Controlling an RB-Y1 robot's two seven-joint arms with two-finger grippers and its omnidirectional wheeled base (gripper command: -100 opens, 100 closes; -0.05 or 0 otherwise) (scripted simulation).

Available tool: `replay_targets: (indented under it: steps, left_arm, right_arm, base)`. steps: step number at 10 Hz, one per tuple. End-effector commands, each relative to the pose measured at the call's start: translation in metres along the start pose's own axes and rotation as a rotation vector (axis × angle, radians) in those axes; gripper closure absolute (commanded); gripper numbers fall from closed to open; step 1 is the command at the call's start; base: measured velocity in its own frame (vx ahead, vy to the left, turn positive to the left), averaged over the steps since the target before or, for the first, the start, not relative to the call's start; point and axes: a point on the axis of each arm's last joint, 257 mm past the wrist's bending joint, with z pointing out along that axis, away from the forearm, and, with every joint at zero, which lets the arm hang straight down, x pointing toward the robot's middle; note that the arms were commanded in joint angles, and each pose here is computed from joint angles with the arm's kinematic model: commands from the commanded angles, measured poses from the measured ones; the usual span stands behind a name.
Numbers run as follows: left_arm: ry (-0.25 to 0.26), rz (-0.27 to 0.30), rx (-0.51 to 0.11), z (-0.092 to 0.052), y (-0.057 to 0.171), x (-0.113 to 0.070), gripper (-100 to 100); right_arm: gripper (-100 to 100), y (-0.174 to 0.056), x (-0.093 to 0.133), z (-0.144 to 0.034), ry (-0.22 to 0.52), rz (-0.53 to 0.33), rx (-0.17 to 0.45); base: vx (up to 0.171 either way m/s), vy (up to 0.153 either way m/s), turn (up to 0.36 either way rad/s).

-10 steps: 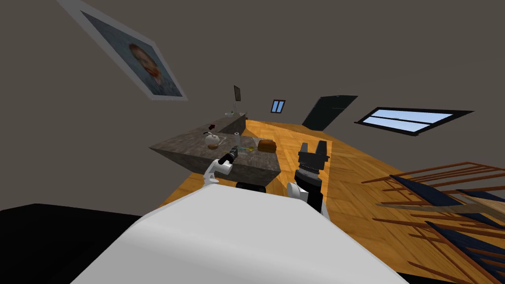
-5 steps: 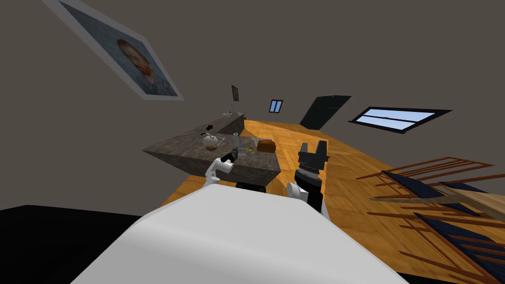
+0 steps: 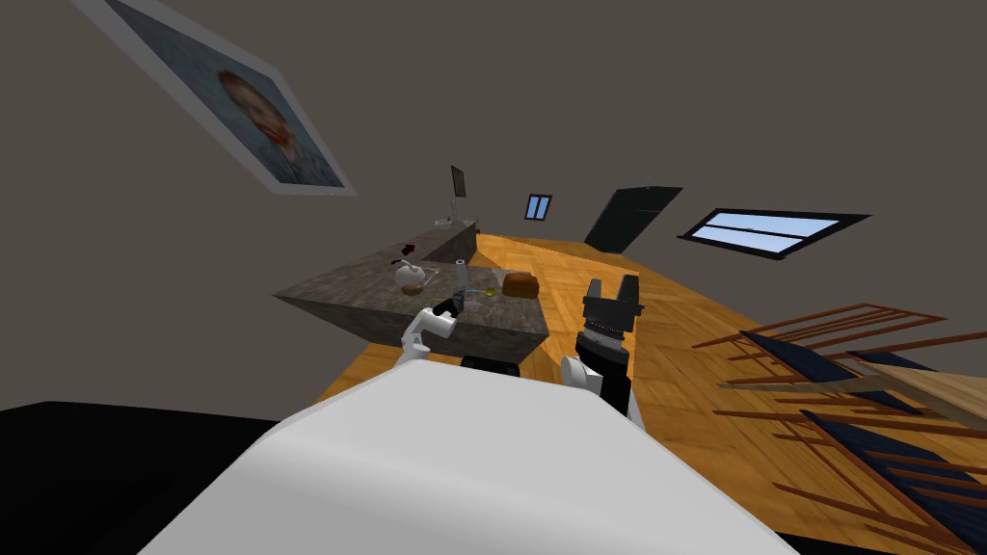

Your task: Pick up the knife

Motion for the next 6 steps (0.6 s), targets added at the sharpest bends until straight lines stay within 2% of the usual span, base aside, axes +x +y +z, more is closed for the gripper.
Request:
replay_targets:
  steps: [1,3,4,5,6]
  left_arm:
    - [0.0,0.0,0.0,0.0065,0.0028,-0.0008,-100]
    - [0.0,-0.001,0.0,0.0116,0.0051,-0.0014,-100]
    - [-0.001,-0.001,-0.001,0.0095,0.0042,-0.0006,-100]
    - [0.0,0.0,0.0,0.0099,0.0041,-0.0004,100]
    - [0.0,0.0,0.0,0.0099,0.0041,-0.0005,100]
  right_arm:
    - [0,0.0,0.0,0.0,0.0,0.0,0.0]
    - [0,0.0,0.0,0.0,0.0,0.0,0.0]
    - [0,0.0,0.0,0.0,0.0,0.0,0.0]
    - [0,0.0,0.0,0.0,0.0,0.0,0.0]
    - [0,0.0,0.0,0.0,0.0,0.0,0.0]
  base:
    - [0.006,-0.005,0.014]
    - [0.005,-0.007,0.021]
    - [0.0,0.0,0.0]
    - [0.0,0.0,0.0]
    - [-0.007,-0.002,0.004]
